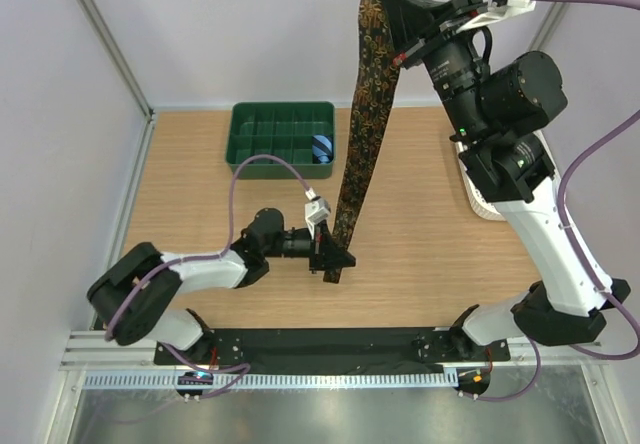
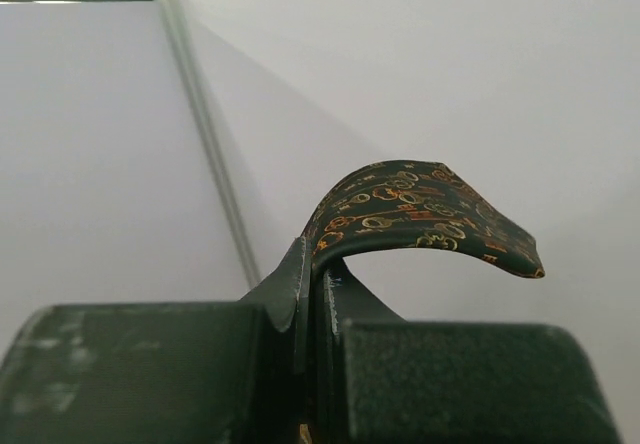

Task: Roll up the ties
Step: Flatten the tie

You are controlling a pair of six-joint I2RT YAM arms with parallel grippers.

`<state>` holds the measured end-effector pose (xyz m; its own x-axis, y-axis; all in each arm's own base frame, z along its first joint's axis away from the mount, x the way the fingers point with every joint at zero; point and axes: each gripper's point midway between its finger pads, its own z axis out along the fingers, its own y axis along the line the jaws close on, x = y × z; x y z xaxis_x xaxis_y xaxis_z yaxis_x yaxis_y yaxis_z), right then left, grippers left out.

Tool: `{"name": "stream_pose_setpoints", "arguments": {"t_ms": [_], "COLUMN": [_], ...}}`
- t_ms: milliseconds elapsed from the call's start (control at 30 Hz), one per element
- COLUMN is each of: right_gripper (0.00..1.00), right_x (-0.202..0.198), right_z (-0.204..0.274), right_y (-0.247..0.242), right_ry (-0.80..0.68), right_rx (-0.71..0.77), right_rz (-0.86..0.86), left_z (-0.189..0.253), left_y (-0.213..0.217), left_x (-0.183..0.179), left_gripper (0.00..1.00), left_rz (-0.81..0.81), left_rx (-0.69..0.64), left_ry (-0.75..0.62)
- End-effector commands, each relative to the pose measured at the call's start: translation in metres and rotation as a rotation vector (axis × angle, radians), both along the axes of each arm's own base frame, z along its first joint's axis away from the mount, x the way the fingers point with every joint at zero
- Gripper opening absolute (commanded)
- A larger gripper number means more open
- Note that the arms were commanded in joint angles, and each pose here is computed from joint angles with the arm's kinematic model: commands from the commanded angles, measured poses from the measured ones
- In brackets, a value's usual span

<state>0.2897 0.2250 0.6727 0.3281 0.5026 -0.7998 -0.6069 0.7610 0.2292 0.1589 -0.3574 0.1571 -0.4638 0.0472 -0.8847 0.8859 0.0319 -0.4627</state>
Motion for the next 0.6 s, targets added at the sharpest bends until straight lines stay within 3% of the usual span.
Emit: {"name": "stream_pose_setpoints", "arguments": {"t_ms": [0, 167, 267, 433, 567], "right_gripper": [0.01, 0.01, 0.01, 0.01, 0.01], "right_x": [0.042, 0.123, 0.148, 0.164, 0.174], "right_z": [-0.022, -0.093, -0.139, -0.199, -0.256], "right_y": [-0.039, -0.095, -0.131, -0.168, -0.189], "right_ry": [0.062, 0.325, 0.458, 0.617, 0.719], "right_rx": [-0.059, -0.149, -0.205, -0.270, -0.244], "right_rz": [-0.232, -0.532, -0.692, -0.788, -0.751], "left_z": [0.028, 0.038, 0.053, 0.081, 0.128], "left_y": [0.004, 0.023, 0.032, 0.042, 0.052], "left_x": [-0.009, -0.038, -0.061, -0.079, -0.088], "left_gripper": [0.00, 0.04, 0.05, 0.08, 0.11], "left_rz": [0.027, 0.029, -0.034, -0.058, -0.073], "left_rx": [0.037, 0.066, 0.046, 0.002, -0.064], "left_ry": [0.179, 0.398, 0.493, 0.644, 0.624]}}
